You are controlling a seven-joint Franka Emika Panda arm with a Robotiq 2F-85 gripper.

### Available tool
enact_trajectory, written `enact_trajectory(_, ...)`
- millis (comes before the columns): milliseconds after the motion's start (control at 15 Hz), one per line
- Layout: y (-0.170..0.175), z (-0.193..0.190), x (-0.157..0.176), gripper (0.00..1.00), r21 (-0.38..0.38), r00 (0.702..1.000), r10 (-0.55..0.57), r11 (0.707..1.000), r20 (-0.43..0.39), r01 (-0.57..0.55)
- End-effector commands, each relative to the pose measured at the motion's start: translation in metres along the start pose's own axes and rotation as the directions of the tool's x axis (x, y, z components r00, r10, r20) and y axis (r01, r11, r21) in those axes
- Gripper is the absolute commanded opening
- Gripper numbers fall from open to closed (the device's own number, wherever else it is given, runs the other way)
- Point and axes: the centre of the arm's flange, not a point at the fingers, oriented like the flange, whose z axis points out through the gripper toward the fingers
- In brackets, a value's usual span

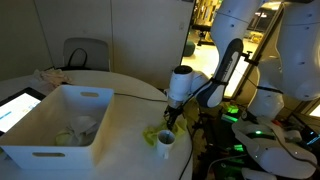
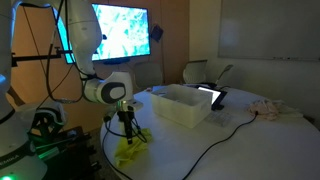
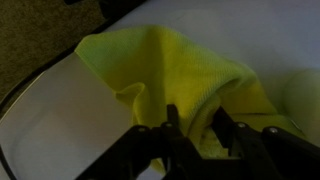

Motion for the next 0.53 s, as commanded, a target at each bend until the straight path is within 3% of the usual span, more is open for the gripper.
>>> enact_trajectory(0, -0.003, -0.007, 0.007, 0.14, 0.016, 1.000, 0.007, 1.000, -0.023, -0.007)
enact_trajectory(133, -0.005, -0.014, 0.011, 0.00, 0.012, 0.999, -0.001, 1.000, -0.038, 0.002)
enact_trajectory(467, -0.014, -0.021, 0.021, 0.02, 0.014, 0.998, -0.003, 1.000, -0.063, 0.004)
